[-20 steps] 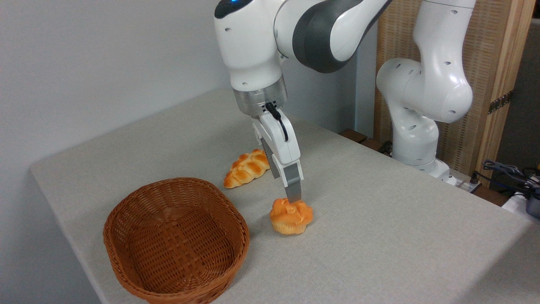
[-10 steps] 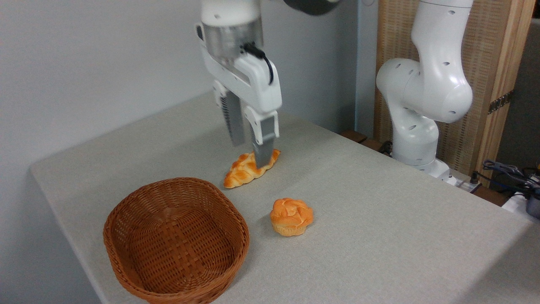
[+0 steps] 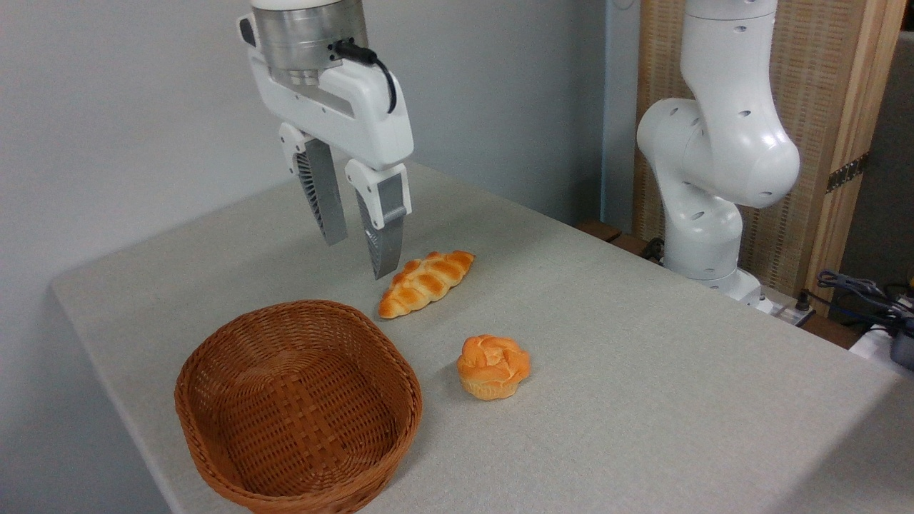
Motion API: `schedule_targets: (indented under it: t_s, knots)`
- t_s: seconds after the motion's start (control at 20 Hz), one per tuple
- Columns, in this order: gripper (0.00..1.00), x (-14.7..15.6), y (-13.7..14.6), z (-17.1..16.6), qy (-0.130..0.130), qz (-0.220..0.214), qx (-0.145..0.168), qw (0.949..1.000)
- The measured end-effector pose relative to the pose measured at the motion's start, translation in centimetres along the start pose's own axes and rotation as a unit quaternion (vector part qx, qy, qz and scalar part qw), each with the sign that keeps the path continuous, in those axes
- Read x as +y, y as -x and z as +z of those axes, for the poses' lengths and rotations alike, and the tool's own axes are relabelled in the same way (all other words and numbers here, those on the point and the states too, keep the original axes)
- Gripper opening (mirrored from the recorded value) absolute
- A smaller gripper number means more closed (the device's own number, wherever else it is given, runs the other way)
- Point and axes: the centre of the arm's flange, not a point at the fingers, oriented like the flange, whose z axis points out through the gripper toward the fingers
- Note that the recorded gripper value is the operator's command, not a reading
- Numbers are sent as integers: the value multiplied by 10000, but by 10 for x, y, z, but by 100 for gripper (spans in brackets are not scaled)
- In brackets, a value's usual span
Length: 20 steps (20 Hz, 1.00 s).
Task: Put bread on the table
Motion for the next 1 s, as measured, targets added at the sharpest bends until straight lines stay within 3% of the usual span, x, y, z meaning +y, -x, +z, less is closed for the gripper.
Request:
schedule_targets:
  t_s: [0.45, 1.0]
  knots:
    - [100, 14, -13, -2, -89, 20, -51, 9999]
    - [100, 9, -9, -2, -192, -59, -126, 9997]
